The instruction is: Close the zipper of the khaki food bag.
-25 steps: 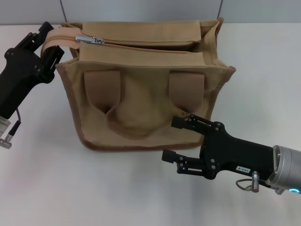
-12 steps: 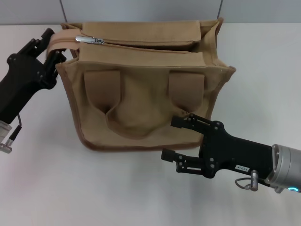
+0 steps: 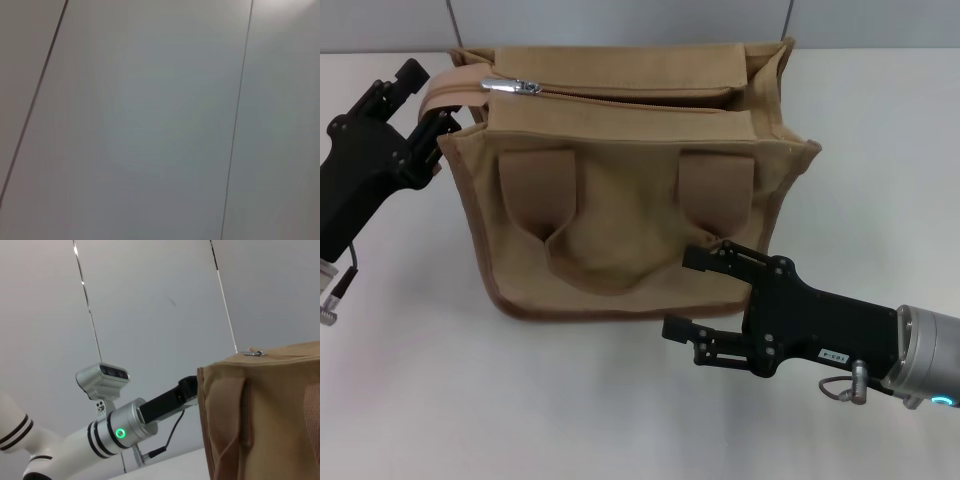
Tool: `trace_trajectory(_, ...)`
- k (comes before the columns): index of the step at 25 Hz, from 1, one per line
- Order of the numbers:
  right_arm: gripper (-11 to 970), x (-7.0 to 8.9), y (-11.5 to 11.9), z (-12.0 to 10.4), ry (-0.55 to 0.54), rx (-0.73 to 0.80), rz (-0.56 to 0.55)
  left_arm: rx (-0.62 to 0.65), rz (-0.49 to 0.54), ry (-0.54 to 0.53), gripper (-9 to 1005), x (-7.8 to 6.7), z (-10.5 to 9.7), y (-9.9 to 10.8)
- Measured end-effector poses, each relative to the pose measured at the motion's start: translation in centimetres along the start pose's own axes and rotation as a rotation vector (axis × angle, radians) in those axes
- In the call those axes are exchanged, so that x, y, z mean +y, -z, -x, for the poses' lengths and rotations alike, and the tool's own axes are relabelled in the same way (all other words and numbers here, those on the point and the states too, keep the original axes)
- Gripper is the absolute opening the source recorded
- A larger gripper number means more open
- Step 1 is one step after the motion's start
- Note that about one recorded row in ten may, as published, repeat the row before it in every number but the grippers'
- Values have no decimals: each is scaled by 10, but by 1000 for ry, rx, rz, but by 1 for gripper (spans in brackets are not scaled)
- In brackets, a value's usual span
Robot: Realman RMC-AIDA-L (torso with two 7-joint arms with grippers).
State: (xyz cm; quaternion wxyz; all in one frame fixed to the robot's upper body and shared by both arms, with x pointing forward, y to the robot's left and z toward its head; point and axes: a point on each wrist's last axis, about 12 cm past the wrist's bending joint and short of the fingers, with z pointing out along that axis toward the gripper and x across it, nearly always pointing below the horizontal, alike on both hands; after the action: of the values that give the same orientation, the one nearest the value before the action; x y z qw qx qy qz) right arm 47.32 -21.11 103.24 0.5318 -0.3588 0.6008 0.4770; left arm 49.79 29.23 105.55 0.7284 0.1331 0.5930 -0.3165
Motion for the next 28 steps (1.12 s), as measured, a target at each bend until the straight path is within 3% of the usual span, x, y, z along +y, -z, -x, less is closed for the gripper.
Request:
trace_trajectory(2, 833, 0, 0, -1, 0, 5, -4, -1, -5, 0, 549, -1, 0, 2)
trace_trajectory(7, 833, -1, -1, 0, 2, 6, -3, -7, -14, -14, 543, -5, -2, 4)
trace_trajectory(21, 832, -3, -3, 0, 2, 16, -8, -48, -35, -60, 402, -14, -1, 8)
trace_trajectory(28, 832, -1, -3, 1, -2, 3, 5, -57, -38, -55, 126, -14, -1, 5)
